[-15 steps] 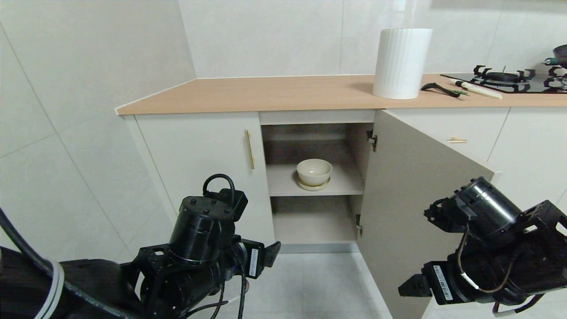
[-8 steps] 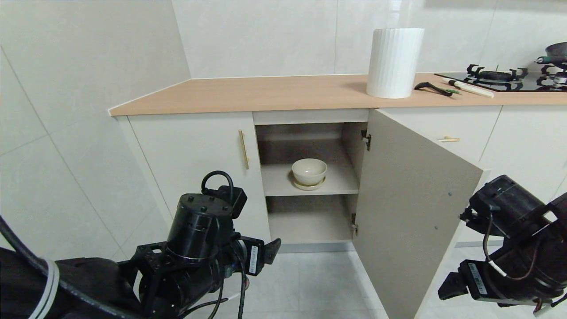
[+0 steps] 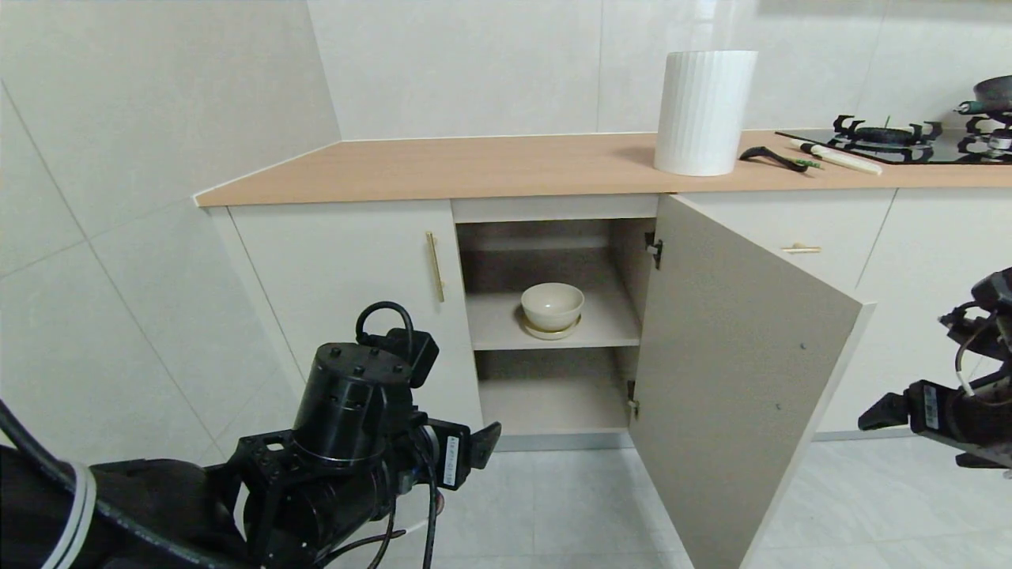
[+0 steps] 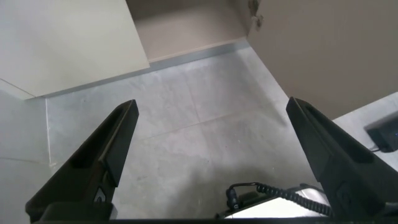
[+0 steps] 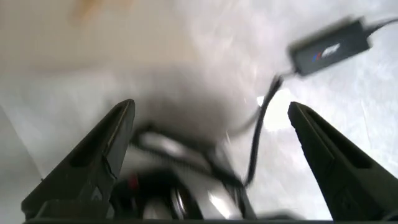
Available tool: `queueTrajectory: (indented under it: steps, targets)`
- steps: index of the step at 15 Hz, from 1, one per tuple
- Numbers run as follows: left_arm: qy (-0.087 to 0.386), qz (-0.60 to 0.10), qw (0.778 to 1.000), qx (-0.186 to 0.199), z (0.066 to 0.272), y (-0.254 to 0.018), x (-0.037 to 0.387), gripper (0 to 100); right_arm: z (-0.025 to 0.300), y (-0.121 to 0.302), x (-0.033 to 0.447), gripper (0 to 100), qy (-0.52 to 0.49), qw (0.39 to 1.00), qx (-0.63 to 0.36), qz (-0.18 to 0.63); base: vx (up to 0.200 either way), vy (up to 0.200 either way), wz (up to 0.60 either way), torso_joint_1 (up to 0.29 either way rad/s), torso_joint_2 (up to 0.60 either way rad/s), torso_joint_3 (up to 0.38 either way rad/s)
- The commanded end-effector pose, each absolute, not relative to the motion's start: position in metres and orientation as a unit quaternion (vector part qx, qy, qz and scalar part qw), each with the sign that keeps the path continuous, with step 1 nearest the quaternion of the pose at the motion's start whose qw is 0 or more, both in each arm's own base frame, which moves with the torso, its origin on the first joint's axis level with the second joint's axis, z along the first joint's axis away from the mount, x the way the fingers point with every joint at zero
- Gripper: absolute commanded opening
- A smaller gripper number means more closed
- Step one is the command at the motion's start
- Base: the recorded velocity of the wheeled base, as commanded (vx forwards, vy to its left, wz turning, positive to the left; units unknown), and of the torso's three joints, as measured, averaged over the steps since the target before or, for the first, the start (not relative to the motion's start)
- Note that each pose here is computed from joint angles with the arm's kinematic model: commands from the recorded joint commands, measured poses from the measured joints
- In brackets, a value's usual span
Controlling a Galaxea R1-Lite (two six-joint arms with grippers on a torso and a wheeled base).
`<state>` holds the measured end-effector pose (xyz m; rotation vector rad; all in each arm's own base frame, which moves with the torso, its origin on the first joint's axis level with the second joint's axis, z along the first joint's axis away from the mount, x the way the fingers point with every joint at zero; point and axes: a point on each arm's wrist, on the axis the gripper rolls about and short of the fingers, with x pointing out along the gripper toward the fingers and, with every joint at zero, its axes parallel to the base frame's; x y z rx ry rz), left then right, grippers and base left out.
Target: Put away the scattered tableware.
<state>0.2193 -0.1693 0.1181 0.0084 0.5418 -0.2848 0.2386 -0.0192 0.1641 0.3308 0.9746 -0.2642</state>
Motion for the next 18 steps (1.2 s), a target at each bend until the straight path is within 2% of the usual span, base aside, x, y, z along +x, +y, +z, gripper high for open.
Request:
queueTrajectory:
  steps: [1,4,10,14,18]
  targets:
    - [0.266,-0.14,0.954,0.004,0.118,-0.169,0.219,100,0.164,-0.034,0.247,100,0.439,0.87,0.179,-0.136,0.0,0.0,0.0,0.0,0.0,0.0]
    - [0.262,-0.141,0.955,0.001,0.121,-0.168,0.219,100,0.161,-0.036,0.267,100,0.392,0.886,0.206,-0.139,0.0,0.0,0.0,0.0,0.0,0.0]
    - [0.254,-0.142,0.957,-0.004,0.126,-0.168,0.218,100,0.145,-0.031,0.299,100,0.358,0.903,0.205,-0.119,0.0,0.0,0.0,0.0,0.0,0.0]
    - [0.253,-0.143,0.957,0.0,0.126,-0.168,0.218,100,0.142,-0.008,0.304,100,0.367,0.906,0.192,-0.083,0.0,0.0,0.0,0.0,0.0,0.0]
    - [0.245,-0.141,0.959,0.003,0.131,-0.164,0.218,100,0.144,0.036,0.301,100,0.377,0.911,0.165,-0.02,0.0,0.0,0.0,0.0,0.0,0.0]
